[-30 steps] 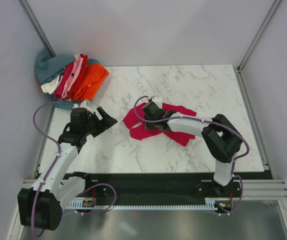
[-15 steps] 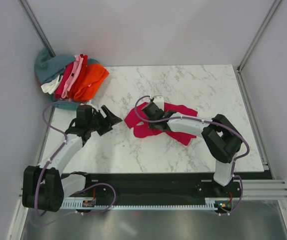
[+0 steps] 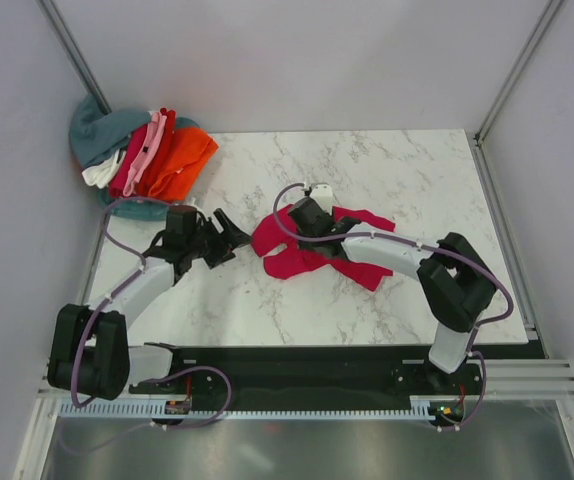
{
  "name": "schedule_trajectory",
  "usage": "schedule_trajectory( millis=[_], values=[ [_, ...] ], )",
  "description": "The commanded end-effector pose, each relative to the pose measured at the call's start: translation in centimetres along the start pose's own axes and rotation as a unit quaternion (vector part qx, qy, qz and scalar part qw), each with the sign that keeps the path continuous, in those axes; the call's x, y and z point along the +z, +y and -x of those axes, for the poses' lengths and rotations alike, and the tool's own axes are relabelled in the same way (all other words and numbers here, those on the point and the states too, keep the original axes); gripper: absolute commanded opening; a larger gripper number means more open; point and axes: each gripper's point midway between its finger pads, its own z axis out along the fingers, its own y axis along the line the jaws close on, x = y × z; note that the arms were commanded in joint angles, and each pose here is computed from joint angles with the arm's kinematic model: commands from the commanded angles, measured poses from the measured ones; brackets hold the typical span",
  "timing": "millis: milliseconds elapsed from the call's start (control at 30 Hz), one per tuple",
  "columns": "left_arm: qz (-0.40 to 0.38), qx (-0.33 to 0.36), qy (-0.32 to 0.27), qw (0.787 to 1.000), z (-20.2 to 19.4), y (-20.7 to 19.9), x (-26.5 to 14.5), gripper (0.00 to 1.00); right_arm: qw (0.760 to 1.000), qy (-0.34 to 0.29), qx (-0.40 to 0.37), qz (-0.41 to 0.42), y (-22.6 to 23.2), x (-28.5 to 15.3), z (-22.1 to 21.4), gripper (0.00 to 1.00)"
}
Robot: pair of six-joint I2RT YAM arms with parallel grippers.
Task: Fold and stack the t-shirts
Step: Flatten the tshirt out
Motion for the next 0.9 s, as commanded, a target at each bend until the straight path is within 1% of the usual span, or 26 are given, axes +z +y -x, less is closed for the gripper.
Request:
schedule_trajectory(
  millis=[0,200,267,300,333,400,433,500,533,667,733,833,867],
  values=[
    [-0.025,0.004,-0.024,0.999,1.7,-2.1,0.2,0.82,1.000,-0.015,0.011,-0.007,0.1,0.4,1.5,0.52],
    [-0.014,0.007,-0.022,1.000,1.5,-1.6,1.0,0.82,1.000,0.007,0.007,-0.020,-0.1,2.5,0.1,0.51],
    [-0.013,0.006,-0.017,1.000,1.4,-1.6,1.4,0.82,1.000,0.015,0.003,-0.023,-0.1,3.1,-0.4,0.46],
    [-0.012,0.007,-0.015,1.000,1.4,-1.7,1.8,0.81,1.000,0.022,0.002,-0.021,-0.1,3.2,-0.8,0.40],
    [-0.011,0.007,-0.011,1.000,1.3,-1.7,2.1,0.81,1.000,0.021,0.004,-0.018,0.0,3.1,-0.6,0.25],
    [-0.008,0.010,-0.006,1.000,1.2,-1.7,2.7,0.79,1.000,0.015,0.009,-0.018,-0.3,2.1,0.1,0.09],
    [-0.006,0.014,-0.003,1.000,1.1,-1.6,2.8,0.77,1.000,0.007,0.007,-0.027,-0.9,1.6,0.5,0.04],
    [-0.003,0.018,0.000,1.000,1.1,-1.6,3.2,0.75,1.000,-0.009,0.003,-0.028,-1.4,0.4,1.5,0.02],
    [0.003,0.020,0.004,1.000,0.9,-1.3,3.6,0.75,0.999,-0.026,0.004,-0.026,-1.9,-1.0,2.6,0.02],
    [0.018,0.022,0.014,1.000,0.5,-0.7,4.8,0.72,0.998,-0.055,-0.006,-0.027,-3.4,-3.9,4.1,0.03],
    [0.024,0.025,0.015,0.999,0.6,-0.5,5.4,0.64,0.998,-0.059,-0.004,-0.031,-4.4,-4.6,3.9,0.03],
    [0.033,0.026,0.013,0.999,0.8,0.1,6.8,0.61,0.999,-0.048,0.005,-0.023,-4.7,-4.8,3.0,0.01],
    [0.040,0.023,0.022,0.999,0.4,0.6,7.4,0.60,0.999,-0.045,0.007,-0.021,-4.7,-4.8,2.8,0.00]
  ],
)
